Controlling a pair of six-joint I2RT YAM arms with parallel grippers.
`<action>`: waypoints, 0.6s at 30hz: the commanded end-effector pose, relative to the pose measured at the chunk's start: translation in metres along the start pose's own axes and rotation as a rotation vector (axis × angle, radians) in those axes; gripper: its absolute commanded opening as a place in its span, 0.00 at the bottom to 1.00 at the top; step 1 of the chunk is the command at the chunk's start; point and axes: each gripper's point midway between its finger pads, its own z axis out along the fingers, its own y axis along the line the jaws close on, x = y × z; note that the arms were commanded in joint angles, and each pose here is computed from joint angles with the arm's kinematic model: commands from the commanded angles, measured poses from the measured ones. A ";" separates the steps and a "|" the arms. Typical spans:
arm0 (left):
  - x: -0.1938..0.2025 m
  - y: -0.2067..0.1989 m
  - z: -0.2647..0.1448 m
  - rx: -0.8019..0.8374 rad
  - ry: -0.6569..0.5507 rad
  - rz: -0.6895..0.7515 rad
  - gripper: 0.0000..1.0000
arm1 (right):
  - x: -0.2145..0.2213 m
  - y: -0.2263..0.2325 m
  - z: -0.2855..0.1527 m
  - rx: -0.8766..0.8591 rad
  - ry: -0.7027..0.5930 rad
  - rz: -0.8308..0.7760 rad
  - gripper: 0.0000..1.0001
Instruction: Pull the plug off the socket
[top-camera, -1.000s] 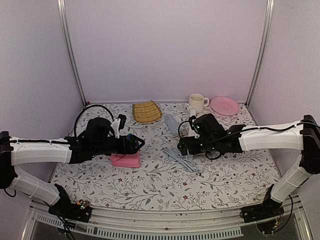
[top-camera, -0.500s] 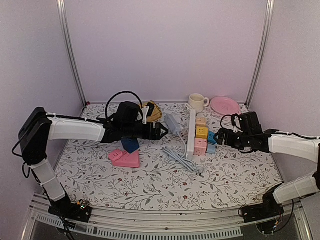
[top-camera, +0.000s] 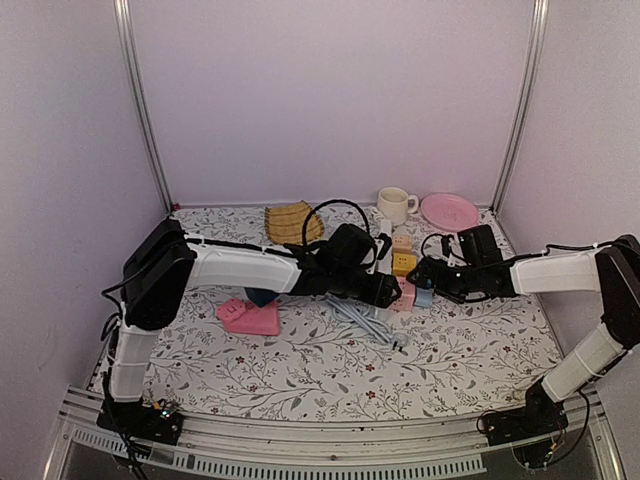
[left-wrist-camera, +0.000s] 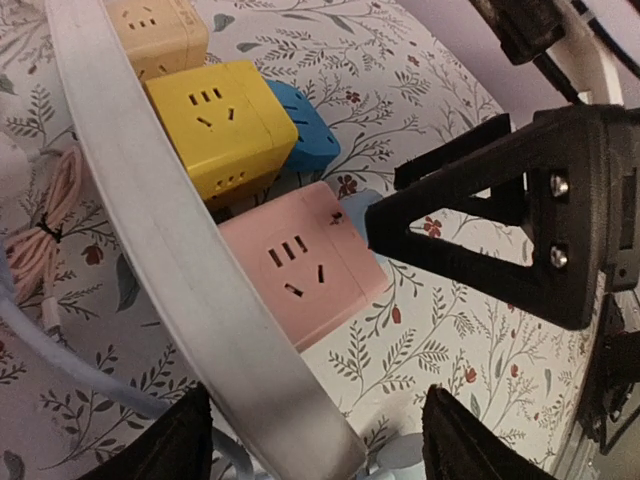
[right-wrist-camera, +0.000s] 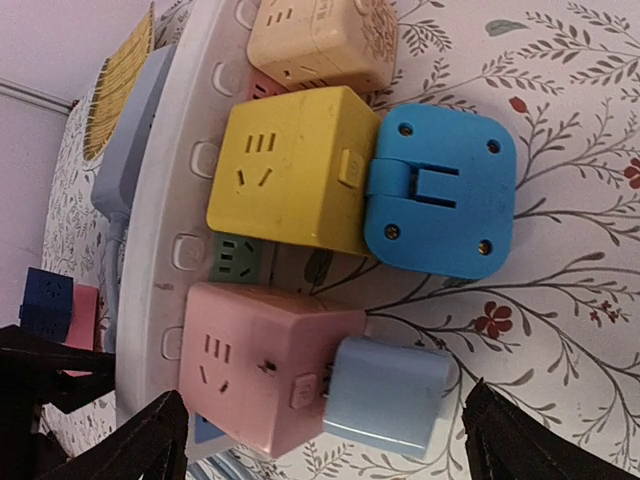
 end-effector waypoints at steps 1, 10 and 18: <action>0.000 0.023 0.014 -0.237 0.014 0.038 0.71 | -0.022 0.023 0.005 -0.030 -0.063 0.003 0.96; -0.015 0.046 0.037 -0.411 0.010 0.078 0.68 | -0.031 0.003 -0.011 0.067 -0.142 0.033 0.96; -0.007 0.047 0.055 -0.375 0.070 0.061 0.49 | -0.026 -0.008 -0.015 0.099 -0.131 0.030 0.97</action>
